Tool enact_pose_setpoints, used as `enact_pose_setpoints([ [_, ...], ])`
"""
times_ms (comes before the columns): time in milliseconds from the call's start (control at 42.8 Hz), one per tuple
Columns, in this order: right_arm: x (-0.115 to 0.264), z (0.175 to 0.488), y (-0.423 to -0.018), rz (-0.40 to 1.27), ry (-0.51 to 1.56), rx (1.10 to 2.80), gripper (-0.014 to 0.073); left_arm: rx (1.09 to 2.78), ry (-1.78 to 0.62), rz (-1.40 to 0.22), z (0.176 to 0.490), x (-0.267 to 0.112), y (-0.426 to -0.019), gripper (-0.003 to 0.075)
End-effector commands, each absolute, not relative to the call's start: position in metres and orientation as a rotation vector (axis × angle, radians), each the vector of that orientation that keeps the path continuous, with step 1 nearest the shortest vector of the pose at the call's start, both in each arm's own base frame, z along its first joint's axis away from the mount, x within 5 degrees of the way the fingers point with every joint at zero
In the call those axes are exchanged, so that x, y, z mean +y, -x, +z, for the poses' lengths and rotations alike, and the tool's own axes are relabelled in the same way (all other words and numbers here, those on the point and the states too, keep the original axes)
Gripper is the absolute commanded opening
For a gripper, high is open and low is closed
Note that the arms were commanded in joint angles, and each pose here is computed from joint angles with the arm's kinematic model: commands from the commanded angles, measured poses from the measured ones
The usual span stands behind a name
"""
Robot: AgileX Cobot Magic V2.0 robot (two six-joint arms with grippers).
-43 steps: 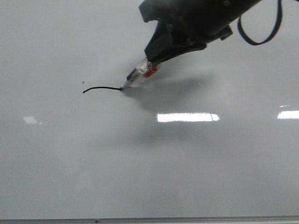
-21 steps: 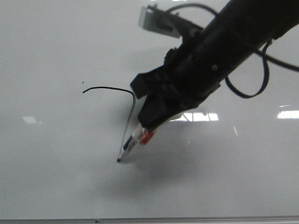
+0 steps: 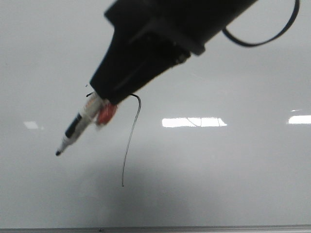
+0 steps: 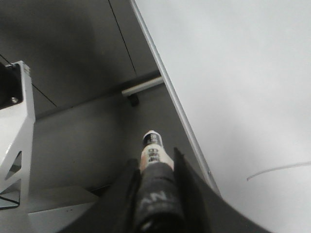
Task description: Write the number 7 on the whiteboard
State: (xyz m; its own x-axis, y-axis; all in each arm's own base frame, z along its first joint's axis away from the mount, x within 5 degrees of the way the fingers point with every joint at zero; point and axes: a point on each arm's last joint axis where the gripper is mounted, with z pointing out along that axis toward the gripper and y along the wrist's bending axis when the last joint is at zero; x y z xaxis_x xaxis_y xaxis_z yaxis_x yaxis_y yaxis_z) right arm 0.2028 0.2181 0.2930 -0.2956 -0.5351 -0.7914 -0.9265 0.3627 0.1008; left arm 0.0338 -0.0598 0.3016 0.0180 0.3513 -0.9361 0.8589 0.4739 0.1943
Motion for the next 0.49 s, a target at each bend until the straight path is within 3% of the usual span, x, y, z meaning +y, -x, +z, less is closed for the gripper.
enact_pose_setpoints([
  [0, 0.209, 0.329, -0.19, 0.742, 1.246, 1.815, -0.0058, 1.551, -0.981, -0.609, 0.317, -0.065, -0.04, -0.002],
  [163, 0.203, 0.342, -0.178, 0.771, 1.275, 1.775, -0.0058, 1.641, -0.997, -0.606, 0.323, -0.084, -0.058, -0.0016],
  [257, 0.203, 0.343, -0.174, 0.796, 1.308, 1.774, -0.0058, 1.681, -1.046, -0.582, 0.326, -0.096, -0.069, 0.0046],
  [467, 0.206, 0.354, -0.167, 0.842, 1.372, 1.74, -0.0058, 1.749, -1.17, -0.528, 0.325, -0.119, -0.088, 0.0403],
])
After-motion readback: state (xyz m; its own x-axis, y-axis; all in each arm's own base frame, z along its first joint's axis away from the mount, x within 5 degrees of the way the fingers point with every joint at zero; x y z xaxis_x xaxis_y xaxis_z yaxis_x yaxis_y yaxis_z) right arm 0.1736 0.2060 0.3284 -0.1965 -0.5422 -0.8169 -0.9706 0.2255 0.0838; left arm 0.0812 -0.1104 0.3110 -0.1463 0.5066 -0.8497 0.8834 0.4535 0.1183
